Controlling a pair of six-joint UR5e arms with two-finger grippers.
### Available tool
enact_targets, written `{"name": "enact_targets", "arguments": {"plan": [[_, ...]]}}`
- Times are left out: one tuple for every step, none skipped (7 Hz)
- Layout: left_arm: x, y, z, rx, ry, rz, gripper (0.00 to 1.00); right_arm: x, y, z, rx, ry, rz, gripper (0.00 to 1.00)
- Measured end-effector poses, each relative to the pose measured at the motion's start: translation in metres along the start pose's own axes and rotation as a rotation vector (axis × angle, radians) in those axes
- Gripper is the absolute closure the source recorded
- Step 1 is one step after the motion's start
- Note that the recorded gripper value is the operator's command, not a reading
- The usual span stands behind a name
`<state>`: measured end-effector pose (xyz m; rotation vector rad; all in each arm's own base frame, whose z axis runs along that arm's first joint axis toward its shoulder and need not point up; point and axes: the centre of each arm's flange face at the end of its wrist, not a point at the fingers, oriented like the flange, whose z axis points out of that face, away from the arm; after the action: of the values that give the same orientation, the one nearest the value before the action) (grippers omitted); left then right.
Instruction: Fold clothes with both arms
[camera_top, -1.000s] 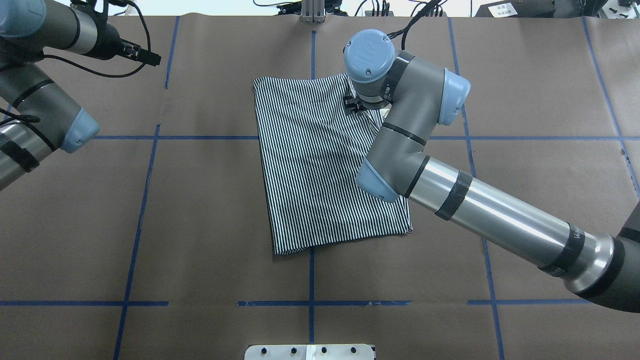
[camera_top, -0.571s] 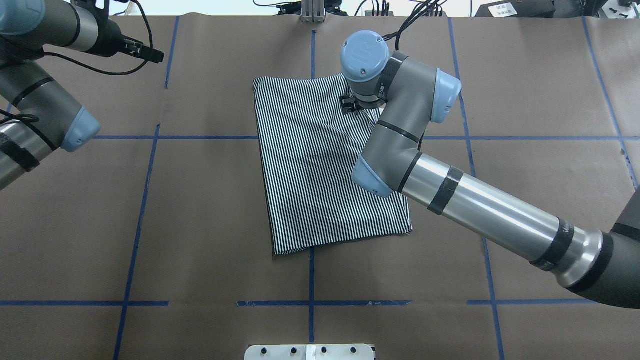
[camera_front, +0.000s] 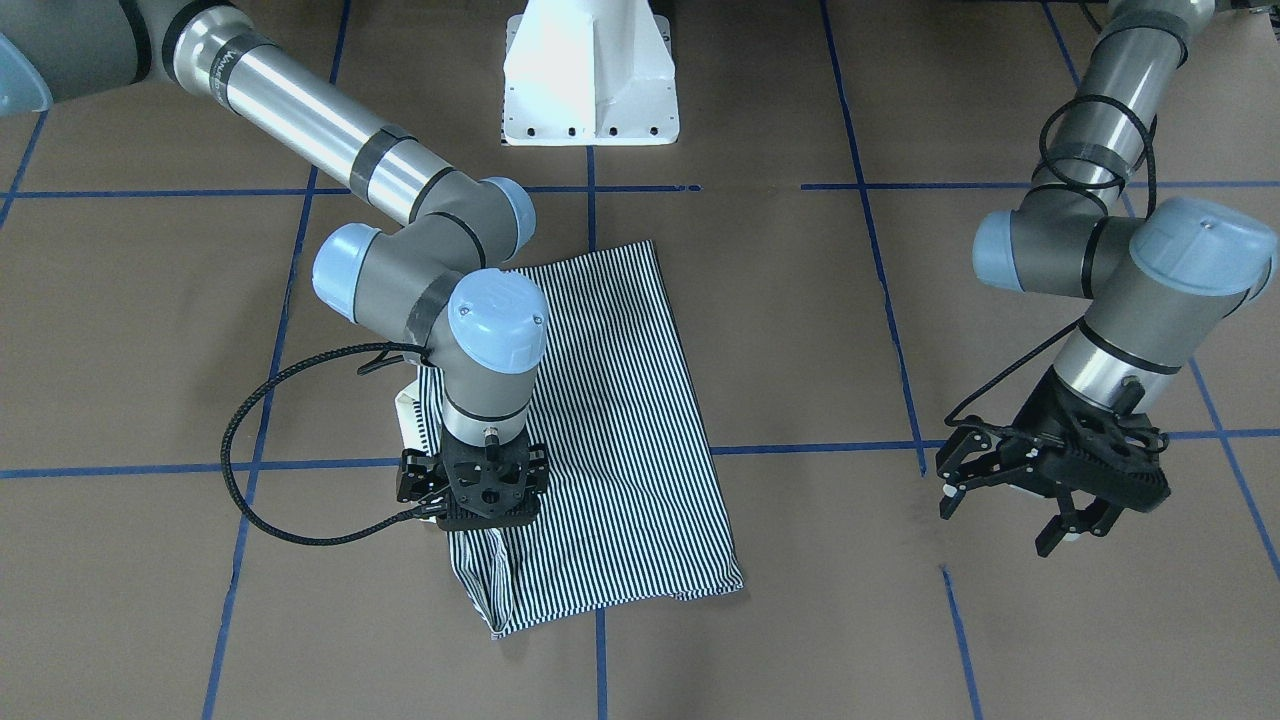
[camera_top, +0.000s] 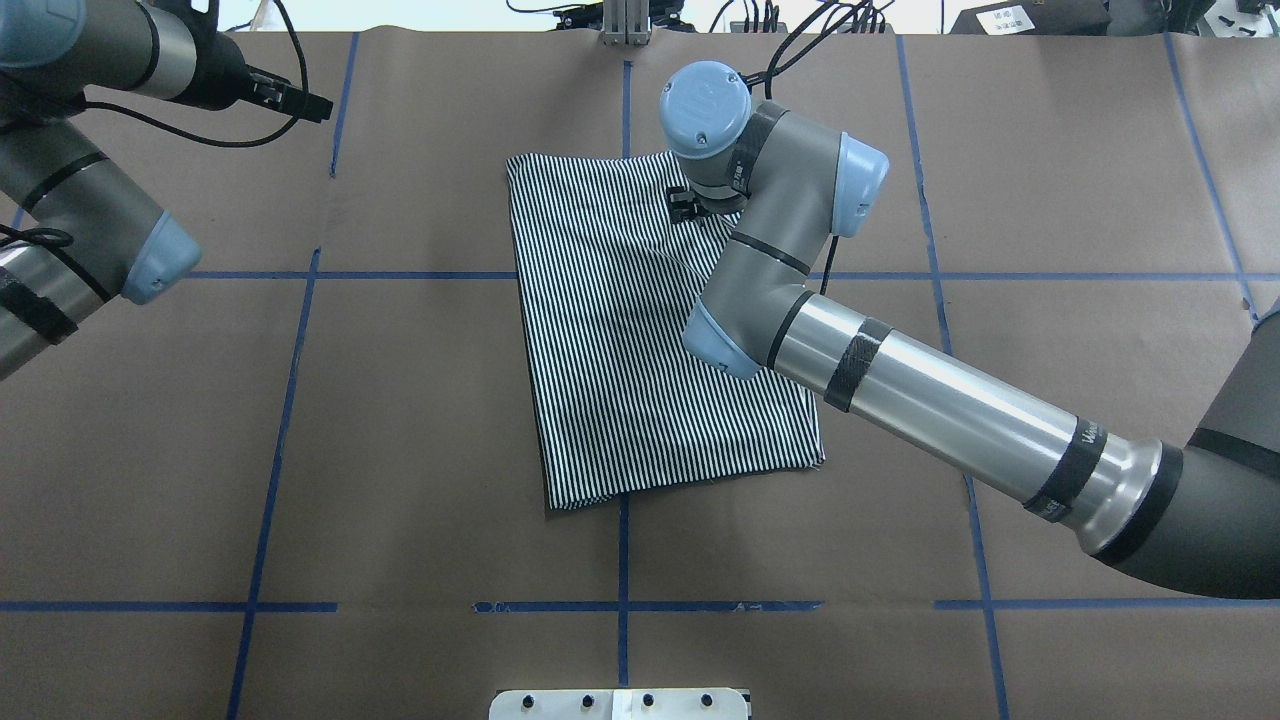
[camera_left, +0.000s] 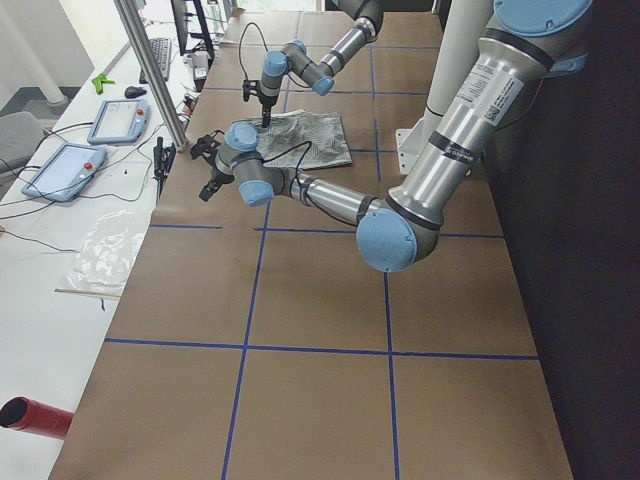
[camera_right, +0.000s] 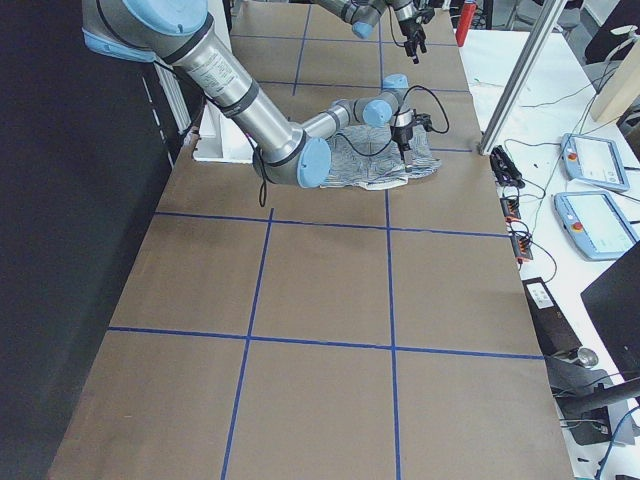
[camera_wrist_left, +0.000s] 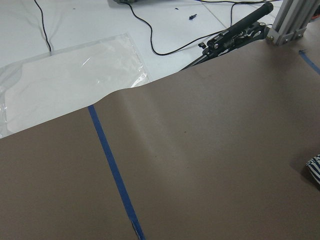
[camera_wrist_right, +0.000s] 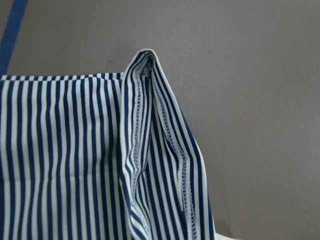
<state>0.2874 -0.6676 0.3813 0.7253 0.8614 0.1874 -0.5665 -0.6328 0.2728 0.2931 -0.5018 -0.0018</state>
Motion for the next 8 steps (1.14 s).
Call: {"name": "enact_targets", "arguments": {"plan": [[0.002,-0.001,-0.001,0.002,0.003,0.002,0.0,0.005,0.0,0.01,-0.012,0.016,-0.003,0.0],[0.004,-0.001,-0.002,0.004,0.005,0.004,0.0,0.011,-0.003,0.017,-0.019,0.03,-0.008,0.0],[0.006,-0.002,-0.004,0.007,0.008,0.005,0.0,0.025,-0.01,0.025,-0.026,0.052,-0.014,0.0],[0.008,-0.004,-0.006,0.01,0.011,0.007,0.0,0.045,-0.023,0.031,-0.031,0.074,-0.027,0.0],[0.01,-0.005,-0.007,0.012,0.012,0.008,0.0,0.068,-0.038,0.033,-0.036,0.089,-0.042,0.0],[0.011,-0.004,-0.007,0.005,0.022,0.009,0.0,0.089,-0.049,0.035,-0.041,0.097,-0.05,0.0],[0.015,-0.002,-0.007,-0.014,0.051,0.005,0.0,0.104,-0.057,0.031,-0.045,0.083,-0.047,0.0],[0.023,-0.002,-0.01,-0.028,0.086,-0.035,0.0,0.113,-0.061,0.016,-0.043,0.027,-0.031,0.0]]}}
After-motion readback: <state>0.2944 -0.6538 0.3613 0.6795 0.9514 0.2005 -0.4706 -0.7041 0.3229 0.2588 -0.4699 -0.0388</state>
